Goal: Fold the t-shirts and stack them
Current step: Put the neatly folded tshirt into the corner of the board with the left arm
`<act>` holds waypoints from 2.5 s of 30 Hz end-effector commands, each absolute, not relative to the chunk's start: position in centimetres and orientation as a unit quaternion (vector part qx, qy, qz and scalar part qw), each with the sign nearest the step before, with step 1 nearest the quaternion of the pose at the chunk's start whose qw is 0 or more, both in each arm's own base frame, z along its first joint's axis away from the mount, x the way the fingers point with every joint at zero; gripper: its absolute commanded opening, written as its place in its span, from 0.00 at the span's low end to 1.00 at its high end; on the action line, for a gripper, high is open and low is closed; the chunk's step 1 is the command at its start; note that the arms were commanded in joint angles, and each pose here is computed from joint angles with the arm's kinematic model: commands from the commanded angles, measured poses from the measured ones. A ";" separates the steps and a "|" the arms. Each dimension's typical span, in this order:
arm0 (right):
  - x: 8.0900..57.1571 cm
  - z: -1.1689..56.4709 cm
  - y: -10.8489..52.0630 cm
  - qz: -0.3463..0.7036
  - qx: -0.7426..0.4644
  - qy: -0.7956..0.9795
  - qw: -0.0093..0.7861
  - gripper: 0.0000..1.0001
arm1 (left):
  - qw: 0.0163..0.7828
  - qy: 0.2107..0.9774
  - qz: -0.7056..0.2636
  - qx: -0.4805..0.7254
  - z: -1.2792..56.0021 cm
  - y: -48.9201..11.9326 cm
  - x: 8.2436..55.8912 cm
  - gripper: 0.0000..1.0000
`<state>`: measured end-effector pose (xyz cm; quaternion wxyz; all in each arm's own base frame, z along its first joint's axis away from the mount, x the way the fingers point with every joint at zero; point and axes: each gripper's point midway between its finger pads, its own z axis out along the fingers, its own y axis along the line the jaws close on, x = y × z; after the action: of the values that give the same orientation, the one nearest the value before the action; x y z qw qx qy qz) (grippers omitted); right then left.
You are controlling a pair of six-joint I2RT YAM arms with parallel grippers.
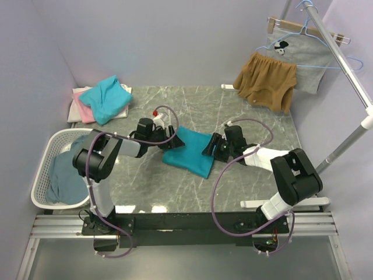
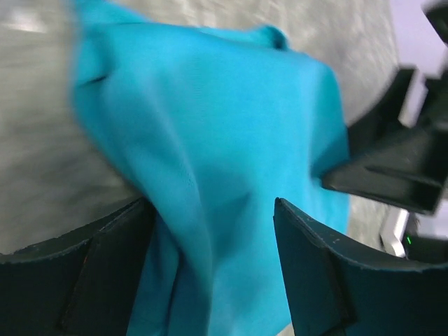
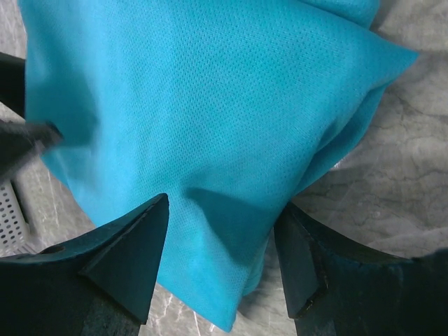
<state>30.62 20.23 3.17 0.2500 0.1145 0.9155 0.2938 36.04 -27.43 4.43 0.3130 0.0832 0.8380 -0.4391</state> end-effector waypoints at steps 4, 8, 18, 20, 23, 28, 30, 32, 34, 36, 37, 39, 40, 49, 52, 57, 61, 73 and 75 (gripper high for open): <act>32.3 3.3 20.5 0.283 0.100 0.920 0.254 0.68 | 0.211 0.837 -0.486 0.139 1.0 -30.9 31.1 0.50; 32.8 3.8 20.6 0.281 0.095 0.919 0.259 0.68 | 0.202 0.840 -0.485 0.138 0.7 -31.6 31.9 0.08; 32.6 6.2 18.5 0.248 0.091 0.916 0.301 0.70 | 0.312 0.852 -0.405 0.111 8.5 -29.5 42.5 0.01; 32.5 6.7 18.4 0.247 0.086 0.916 0.302 0.71 | 0.348 0.848 -0.384 0.109 11.3 -27.7 46.1 0.01; 32.4 7.6 18.7 0.255 0.071 0.915 0.305 0.72 | 0.382 0.849 -0.350 0.104 14.2 -24.6 50.1 0.01; 32.9 7.7 19.4 0.263 0.058 0.916 0.297 0.72 | 0.418 0.857 -0.293 0.065 16.3 -17.2 56.1 0.01; 33.1 7.3 19.7 0.268 0.059 0.917 0.290 0.72 | 0.445 0.845 -0.290 0.063 18.8 -15.1 58.0 0.01; 33.3 7.4 20.3 0.282 0.059 0.913 0.288 0.72 | 0.471 0.838 -0.270 0.057 20.1 -11.8 59.8 0.01; 33.5 7.0 20.7 0.290 0.060 0.914 0.279 0.72 | 0.495 0.828 -0.258 0.051 21.2 -9.1 61.3 0.01; 33.6 6.5 21.2 0.298 0.059 0.914 0.270 0.72 | 0.504 0.827 -0.247 0.031 21.5 -5.3 62.3 0.01; 33.8 6.5 21.5 0.302 0.058 0.913 0.268 0.71 | 0.515 0.826 -0.230 0.022 21.6 -2.7 63.1 0.01; 33.9 5.9 21.9 0.308 0.055 0.915 0.256 0.71 | 0.532 0.818 -0.219 0.011 22.0 -0.2 63.7 0.01; 33.9 5.8 22.0 0.310 0.056 0.915 0.253 0.71 | 0.536 0.818 -0.210 -0.001 21.9 2.0 63.8 0.01; 33.5 4.3 22.7 0.317 0.054 0.920 0.223 0.70 | 0.602 0.769 -0.146 -0.159 19.7 13.2 61.0 0.01; 33.4 4.2 22.6 0.315 0.053 0.921 0.223 0.70 | 0.575 0.779 -0.120 -0.218 16.5 15.5 60.3 0.15; 33.4 4.6 22.4 0.313 0.046 0.920 0.232 0.70 | 0.546 0.787 -0.128 -0.256 13.5 16.1 59.8 0.65; 33.2 4.6 22.3 0.313 0.045 0.920 0.233 0.70 | 0.574 0.764 -0.146 -0.256 16.6 15.4 59.4 0.98; 34.3 6.4 20.8 0.272 0.037 0.920 0.280 0.71 | 0.627 0.723 -0.187 -0.223 29.1 7.6 52.6 1.00; 34.5 7.1 20.5 0.262 0.026 0.919 0.293 0.72 | 0.629 0.723 -0.200 -0.204 30.1 4.5 51.4 0.99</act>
<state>32.94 21.17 3.94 0.2384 0.0475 0.9286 0.2804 53.61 9.80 26.77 0.6158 -0.2328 0.7327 -0.1721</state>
